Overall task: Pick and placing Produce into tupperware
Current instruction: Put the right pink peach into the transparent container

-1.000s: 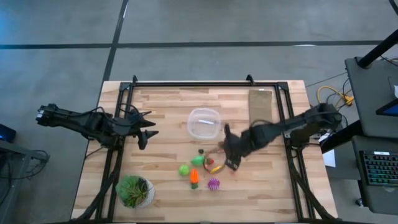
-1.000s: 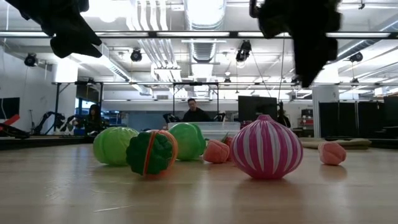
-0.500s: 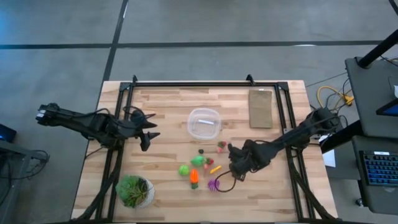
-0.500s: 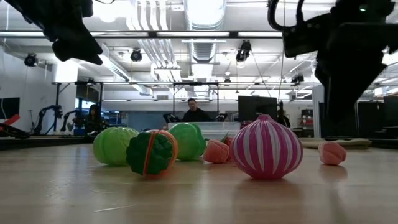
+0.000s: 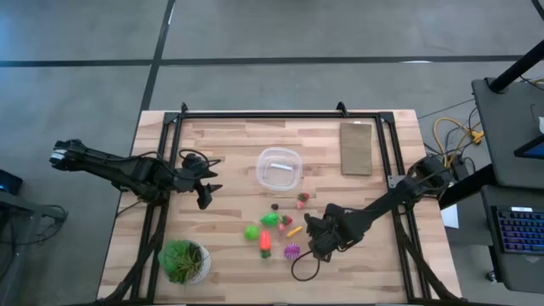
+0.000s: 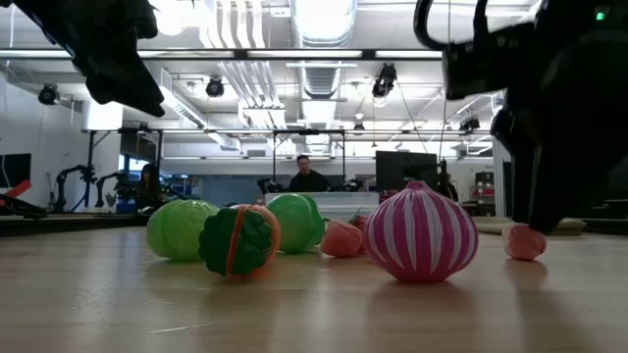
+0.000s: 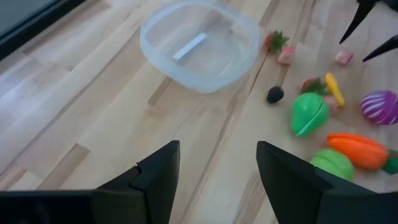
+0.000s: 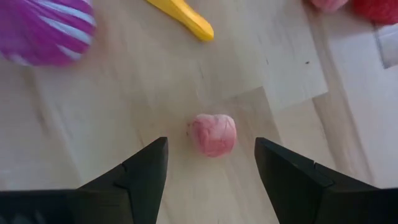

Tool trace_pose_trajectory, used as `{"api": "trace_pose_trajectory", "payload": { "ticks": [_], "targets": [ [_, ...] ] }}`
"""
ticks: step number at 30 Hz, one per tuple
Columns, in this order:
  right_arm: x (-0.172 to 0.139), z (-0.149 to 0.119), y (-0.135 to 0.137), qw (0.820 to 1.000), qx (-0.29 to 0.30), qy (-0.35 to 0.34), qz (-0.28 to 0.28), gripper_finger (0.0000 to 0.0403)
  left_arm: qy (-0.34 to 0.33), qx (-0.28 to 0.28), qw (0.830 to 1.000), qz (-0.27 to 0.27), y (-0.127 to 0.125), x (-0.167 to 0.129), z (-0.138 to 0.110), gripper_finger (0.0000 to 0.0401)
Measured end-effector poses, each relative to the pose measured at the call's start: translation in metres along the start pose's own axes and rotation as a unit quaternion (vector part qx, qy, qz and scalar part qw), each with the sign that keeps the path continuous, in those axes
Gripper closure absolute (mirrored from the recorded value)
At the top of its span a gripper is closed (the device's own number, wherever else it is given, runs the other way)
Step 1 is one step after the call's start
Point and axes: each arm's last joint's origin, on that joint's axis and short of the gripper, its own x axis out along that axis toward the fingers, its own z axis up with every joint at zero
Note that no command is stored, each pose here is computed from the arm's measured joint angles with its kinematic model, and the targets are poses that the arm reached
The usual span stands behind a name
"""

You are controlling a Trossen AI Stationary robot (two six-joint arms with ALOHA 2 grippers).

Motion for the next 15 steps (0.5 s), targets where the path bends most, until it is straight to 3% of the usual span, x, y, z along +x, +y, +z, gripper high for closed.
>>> {"api": "trace_pose_trajectory", "payload": {
  "ticks": [9, 15],
  "targets": [
    [0.014, 0.000, 0.005, 1.000, 0.001, 0.007, -0.008, 0.0171, 0.015, 0.006, 1.000, 0.000, -0.003, 0.005, -0.001, 0.0202],
    [0.014, 0.004, 0.004, 1.000, 0.008, -0.005, -0.006, 0.0198, 0.020, 0.008, 1.000, 0.000, -0.003, 0.007, -0.002, 0.0202]
  ]
}}
